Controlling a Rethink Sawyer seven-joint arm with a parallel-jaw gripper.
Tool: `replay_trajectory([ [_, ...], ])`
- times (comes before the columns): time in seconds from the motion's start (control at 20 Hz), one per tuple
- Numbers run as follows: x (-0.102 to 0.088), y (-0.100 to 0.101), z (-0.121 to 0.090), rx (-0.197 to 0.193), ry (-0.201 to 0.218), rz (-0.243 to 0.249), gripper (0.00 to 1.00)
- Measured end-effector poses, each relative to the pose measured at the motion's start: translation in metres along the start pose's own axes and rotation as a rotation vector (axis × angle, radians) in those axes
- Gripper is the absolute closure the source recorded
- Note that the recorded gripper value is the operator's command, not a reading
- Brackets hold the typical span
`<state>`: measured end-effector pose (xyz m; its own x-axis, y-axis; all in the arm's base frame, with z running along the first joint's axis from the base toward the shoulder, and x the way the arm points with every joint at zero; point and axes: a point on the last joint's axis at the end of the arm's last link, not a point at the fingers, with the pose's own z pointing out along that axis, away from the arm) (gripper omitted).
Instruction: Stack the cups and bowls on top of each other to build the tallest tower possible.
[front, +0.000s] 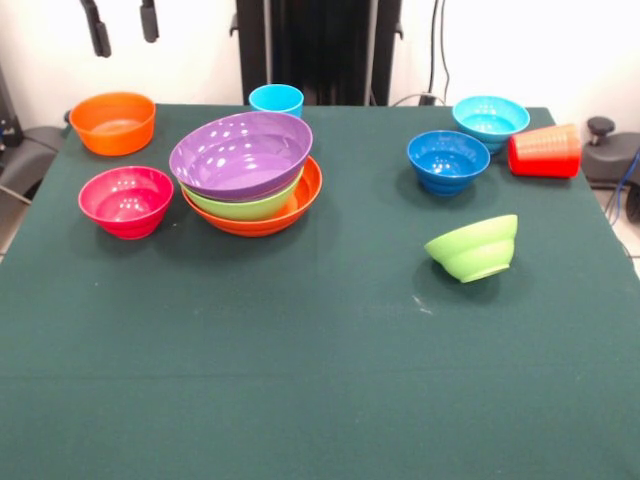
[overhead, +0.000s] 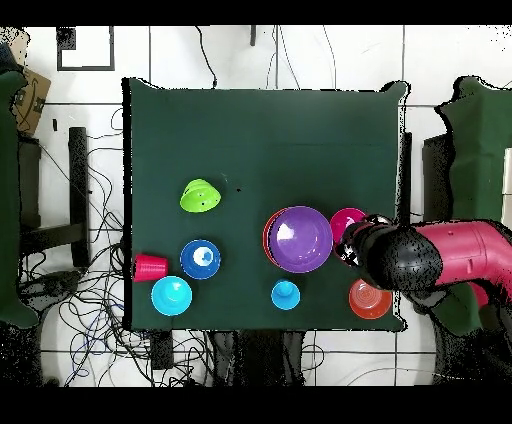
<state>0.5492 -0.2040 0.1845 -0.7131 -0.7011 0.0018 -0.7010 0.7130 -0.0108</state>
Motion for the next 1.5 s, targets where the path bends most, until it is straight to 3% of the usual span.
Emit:
replay_trajectory([
  [0.35, -0.012, 0.005, -0.015, 0.001, -0.019, -0.009, 0.0],
  [0.65, -0.019, 0.009, -0.012, 0.013, -0.053, -0.023, 0.0],
  [0.85, -0.033, 0.024, -0.005, 0.026, -0.083, -0.057, 0.0],
  [1.15, -0.061, 0.058, 0.012, 0.042, -0.129, -0.15, 0.0],
  [1.25, -0.073, 0.073, 0.02, 0.03, -0.15, -0.178, 0.0],
  [1.5, -0.083, 0.096, 0.037, -0.012, -0.15, -0.202, 0.0],
])
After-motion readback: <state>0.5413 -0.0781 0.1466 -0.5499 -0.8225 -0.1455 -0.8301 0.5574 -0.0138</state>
